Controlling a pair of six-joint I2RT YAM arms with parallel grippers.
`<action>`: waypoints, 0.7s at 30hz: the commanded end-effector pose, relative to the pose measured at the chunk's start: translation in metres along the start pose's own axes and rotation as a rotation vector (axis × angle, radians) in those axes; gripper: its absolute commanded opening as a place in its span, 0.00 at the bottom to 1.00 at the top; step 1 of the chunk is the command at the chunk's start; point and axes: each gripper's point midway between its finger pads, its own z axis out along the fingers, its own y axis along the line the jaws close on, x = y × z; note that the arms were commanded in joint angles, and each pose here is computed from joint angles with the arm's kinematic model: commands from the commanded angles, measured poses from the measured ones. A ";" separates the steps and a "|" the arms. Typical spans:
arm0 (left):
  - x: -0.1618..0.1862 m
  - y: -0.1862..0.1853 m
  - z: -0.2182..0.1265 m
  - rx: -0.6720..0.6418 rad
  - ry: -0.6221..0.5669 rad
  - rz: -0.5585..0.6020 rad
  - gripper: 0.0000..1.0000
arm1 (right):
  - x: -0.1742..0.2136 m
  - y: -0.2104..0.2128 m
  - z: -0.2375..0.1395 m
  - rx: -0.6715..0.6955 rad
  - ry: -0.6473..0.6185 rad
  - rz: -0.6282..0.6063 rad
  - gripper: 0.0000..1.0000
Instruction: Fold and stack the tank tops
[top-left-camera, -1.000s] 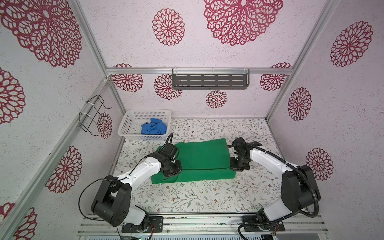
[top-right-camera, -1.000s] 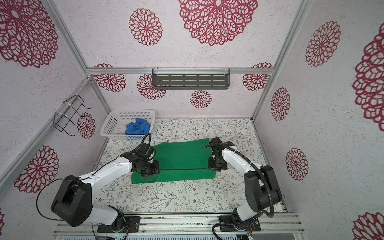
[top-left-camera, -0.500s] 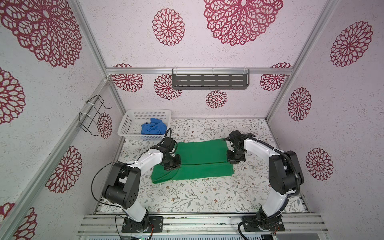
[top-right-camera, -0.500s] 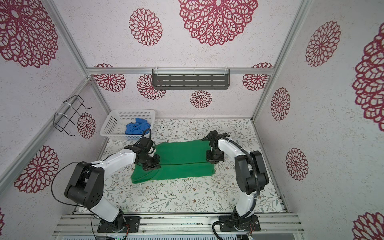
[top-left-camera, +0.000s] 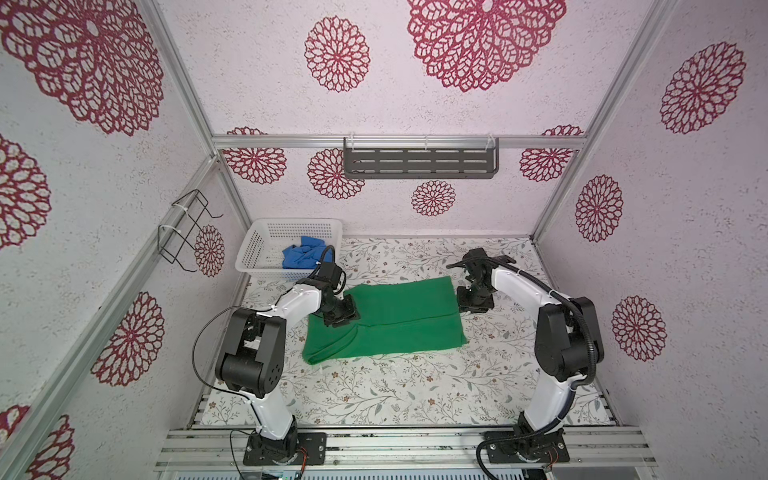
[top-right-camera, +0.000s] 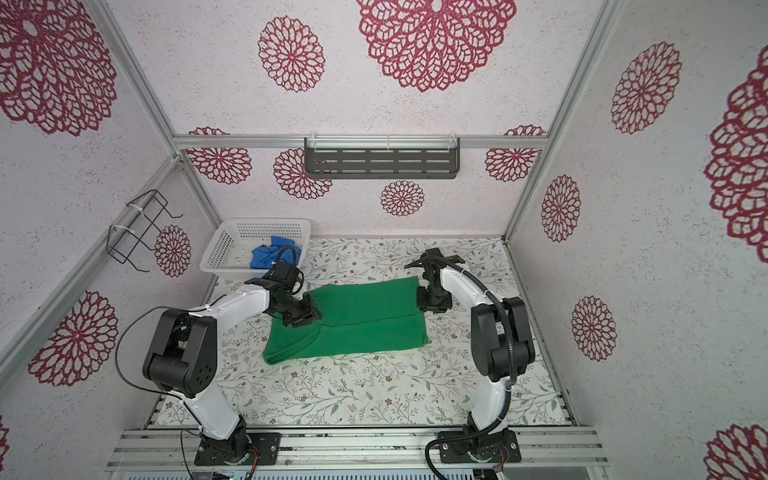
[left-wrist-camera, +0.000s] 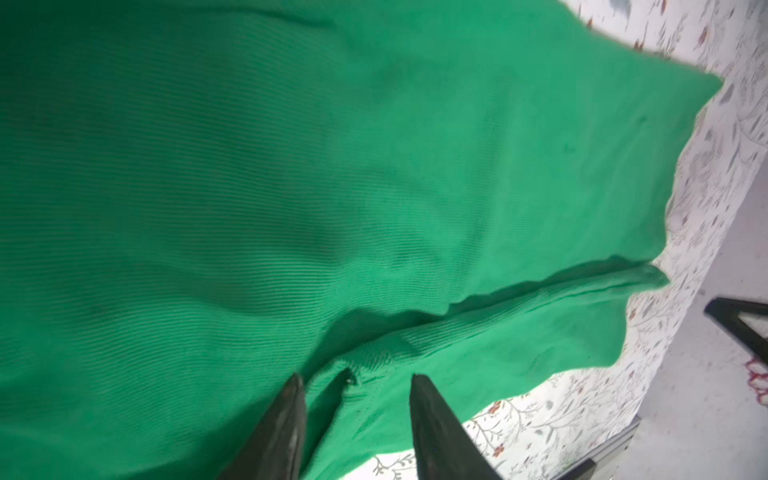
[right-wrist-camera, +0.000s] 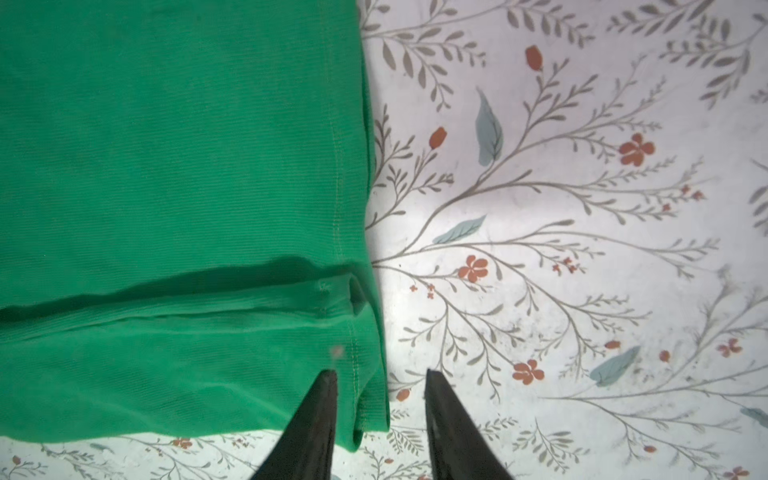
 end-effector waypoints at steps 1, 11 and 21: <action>-0.006 -0.016 -0.025 0.038 -0.078 0.022 0.47 | 0.017 0.017 -0.020 -0.070 -0.046 0.021 0.34; 0.034 -0.052 0.021 0.130 -0.062 -0.003 0.44 | 0.057 0.069 0.033 -0.170 0.004 0.023 0.22; 0.063 0.026 0.073 0.012 0.005 -0.141 0.35 | 0.077 0.009 0.058 0.031 0.041 0.024 0.20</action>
